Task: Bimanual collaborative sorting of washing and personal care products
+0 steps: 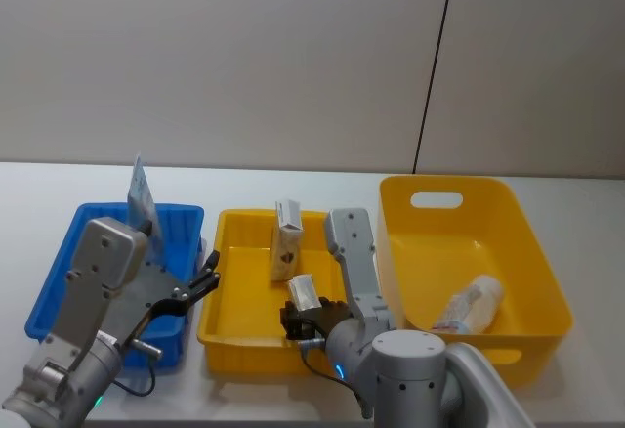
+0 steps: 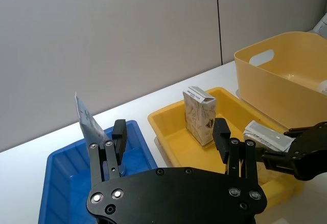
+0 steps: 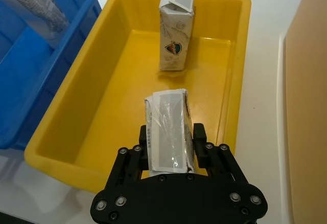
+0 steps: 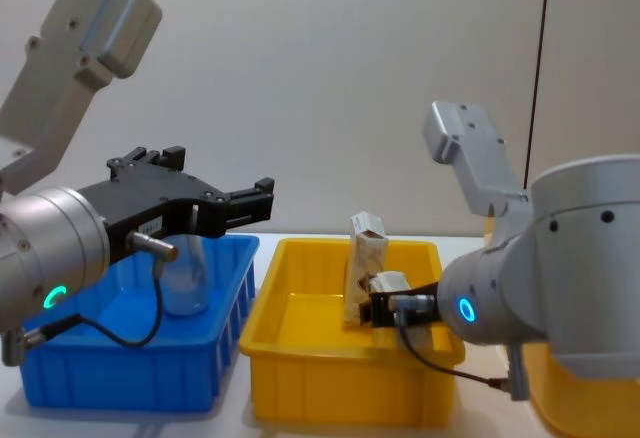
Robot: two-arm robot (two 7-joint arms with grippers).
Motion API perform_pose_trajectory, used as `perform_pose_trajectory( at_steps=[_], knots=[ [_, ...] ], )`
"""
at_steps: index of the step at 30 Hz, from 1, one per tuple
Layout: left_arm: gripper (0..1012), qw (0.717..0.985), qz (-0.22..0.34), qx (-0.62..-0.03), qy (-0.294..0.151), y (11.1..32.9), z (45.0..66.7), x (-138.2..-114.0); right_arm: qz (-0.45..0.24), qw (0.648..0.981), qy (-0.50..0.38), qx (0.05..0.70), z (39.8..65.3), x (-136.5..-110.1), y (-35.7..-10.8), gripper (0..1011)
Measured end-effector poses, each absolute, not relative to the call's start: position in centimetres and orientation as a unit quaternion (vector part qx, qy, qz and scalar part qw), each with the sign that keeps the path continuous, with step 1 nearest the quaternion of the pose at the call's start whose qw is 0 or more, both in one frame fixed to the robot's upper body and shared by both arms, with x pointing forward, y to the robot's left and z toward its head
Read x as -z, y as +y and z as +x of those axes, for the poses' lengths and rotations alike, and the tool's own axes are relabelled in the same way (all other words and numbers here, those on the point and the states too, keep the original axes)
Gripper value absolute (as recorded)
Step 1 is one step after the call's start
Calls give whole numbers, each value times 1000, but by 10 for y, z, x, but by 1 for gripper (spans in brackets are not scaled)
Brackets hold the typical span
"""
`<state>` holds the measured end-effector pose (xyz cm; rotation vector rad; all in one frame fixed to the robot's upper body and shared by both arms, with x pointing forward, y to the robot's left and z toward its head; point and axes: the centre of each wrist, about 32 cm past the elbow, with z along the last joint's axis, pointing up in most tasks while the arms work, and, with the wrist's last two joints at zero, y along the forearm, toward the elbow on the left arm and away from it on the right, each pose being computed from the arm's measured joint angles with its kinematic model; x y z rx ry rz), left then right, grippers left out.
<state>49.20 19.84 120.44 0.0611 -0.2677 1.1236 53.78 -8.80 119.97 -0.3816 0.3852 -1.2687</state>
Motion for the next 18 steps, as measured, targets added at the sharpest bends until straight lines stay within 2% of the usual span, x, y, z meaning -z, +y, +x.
perform_pose_trajectory(
  at_steps=[3,4,18],
  knots=[
    [1001,837,29,-531,-126,198,492,-1204,-179,767,179,589,538,-1200,-87,442],
    [1001,837,29,-531,-126,198,492,-1204,-180,766,178,591,539,-1200,-87,384],
    [1001,837,29,-531,-126,198,492,-1204,-156,765,136,610,532,-1209,-89,362]
  ],
)
